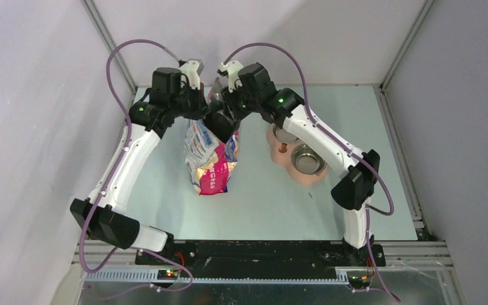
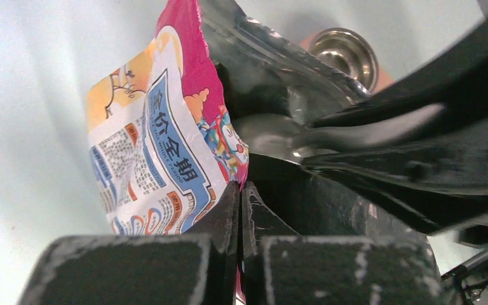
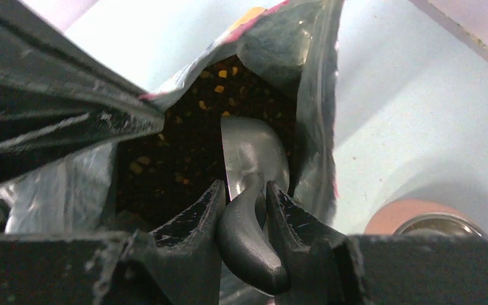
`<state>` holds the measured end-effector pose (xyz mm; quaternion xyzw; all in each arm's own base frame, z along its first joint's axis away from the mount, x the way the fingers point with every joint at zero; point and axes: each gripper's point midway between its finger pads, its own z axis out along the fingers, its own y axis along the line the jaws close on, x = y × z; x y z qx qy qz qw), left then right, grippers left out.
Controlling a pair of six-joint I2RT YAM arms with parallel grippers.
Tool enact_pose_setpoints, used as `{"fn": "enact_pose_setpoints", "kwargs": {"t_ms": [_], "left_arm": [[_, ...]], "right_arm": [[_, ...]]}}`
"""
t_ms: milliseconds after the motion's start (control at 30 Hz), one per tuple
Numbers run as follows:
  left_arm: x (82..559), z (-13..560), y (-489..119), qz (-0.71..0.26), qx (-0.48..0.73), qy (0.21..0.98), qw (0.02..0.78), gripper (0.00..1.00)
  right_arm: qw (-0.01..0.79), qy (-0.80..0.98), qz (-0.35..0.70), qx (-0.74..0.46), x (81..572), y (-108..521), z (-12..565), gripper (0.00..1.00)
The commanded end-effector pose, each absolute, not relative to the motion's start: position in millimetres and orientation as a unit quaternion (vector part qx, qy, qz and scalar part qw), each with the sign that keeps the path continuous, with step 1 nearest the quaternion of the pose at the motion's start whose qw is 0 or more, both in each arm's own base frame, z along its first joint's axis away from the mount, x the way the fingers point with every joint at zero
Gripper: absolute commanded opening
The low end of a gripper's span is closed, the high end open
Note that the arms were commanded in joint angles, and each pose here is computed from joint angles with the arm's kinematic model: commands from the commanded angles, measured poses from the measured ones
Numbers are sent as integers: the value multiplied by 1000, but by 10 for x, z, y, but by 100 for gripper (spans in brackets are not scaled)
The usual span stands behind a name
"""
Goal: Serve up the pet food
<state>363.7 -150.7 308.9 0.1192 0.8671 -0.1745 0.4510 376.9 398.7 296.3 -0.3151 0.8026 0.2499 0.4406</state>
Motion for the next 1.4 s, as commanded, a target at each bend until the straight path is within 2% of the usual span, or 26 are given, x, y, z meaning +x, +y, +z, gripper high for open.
{"fn": "enact_pose_setpoints", "kwargs": {"t_ms": [0,167,267,433,633,800,1000,1233,1367], "left_arm": [[3628,3499,-1958,-253,141,822,489,0],[3584,3576,-2041,-264,149,817,490,0],[3600,3554,-2050,-264,149,819,487,0],[3622,3499,-2018,-250,150,823,487,0],[3621,3427,-1936,-224,161,827,489,0],[3628,3409,-1907,-214,167,827,492,0],[3653,3359,-1826,-188,178,831,493,0],[3671,3393,-1709,-149,207,826,504,0],[3643,3371,-1608,-117,234,823,504,0]], "right_arm": [[460,809,216,-296,4035,3884,2924,0],[468,824,179,-264,4308,3760,2772,0],[449,836,162,-271,4310,3744,2521,0],[347,857,212,-317,3849,3909,1982,0],[242,864,290,-332,3268,4066,1758,0],[170,833,404,-337,2809,4240,1974,0],[116,787,528,-297,2611,4386,2493,0],[100,754,581,-291,2567,4360,2912,0],[120,750,588,-278,2654,4214,3136,0]]}}
